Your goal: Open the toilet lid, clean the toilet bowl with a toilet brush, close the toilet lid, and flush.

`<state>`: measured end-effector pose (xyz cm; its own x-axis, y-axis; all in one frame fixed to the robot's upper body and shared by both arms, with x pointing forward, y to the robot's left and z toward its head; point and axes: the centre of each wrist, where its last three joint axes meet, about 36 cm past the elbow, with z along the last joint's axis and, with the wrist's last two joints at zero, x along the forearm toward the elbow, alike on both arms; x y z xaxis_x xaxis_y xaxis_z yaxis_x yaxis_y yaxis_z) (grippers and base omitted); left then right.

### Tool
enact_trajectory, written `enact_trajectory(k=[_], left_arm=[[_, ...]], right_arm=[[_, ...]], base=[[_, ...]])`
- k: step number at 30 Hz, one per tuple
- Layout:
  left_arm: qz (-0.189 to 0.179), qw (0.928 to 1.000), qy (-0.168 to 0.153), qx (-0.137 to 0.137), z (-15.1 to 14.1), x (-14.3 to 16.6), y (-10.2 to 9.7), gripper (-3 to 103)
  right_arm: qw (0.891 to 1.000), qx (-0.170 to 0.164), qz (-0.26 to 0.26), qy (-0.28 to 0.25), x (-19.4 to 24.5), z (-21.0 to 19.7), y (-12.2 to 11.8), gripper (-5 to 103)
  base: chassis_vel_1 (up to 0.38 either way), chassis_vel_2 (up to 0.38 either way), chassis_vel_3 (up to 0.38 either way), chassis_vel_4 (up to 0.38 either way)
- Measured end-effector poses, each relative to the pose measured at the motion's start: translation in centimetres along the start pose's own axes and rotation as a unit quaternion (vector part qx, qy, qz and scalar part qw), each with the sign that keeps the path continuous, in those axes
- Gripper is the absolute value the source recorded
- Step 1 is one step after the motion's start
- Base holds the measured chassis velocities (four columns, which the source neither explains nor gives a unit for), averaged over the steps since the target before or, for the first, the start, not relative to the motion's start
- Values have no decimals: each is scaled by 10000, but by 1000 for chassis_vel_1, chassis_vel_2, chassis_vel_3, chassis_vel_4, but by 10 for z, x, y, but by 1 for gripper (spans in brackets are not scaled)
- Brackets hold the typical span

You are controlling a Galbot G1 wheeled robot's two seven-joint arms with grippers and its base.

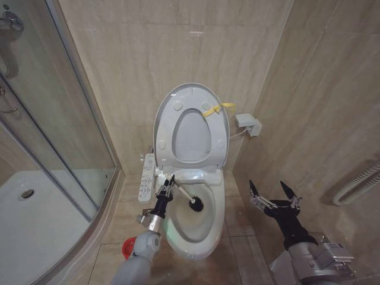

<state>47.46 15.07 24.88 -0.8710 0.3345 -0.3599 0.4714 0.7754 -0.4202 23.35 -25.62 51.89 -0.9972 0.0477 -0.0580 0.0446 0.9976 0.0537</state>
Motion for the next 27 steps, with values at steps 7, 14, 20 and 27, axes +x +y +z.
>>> enact_trajectory(k=[7, 14, 20, 27], left_arm=[[141, 9998, 81, -73, 12, -10, 1, 21], [420, 9982, 190, -389, 27, -19, 5, 21], [537, 9972, 244, -450, 37, -25, 2, 21], [176, 9992, -30, 353, 37, -40, -17, 21]], right_arm=[[10000, 0, 0, 0, 0, 0, 0, 100], [10000, 0, 0, 0, 0, 0, 0, 100], [10000, 0, 0, 0, 0, 0, 0, 100], [10000, 0, 0, 0, 0, 0, 0, 100]], base=[[0, 0, 0, 0], [0, 0, 0, 0], [0, 0, 0, 0], [0, 0, 0, 0]])
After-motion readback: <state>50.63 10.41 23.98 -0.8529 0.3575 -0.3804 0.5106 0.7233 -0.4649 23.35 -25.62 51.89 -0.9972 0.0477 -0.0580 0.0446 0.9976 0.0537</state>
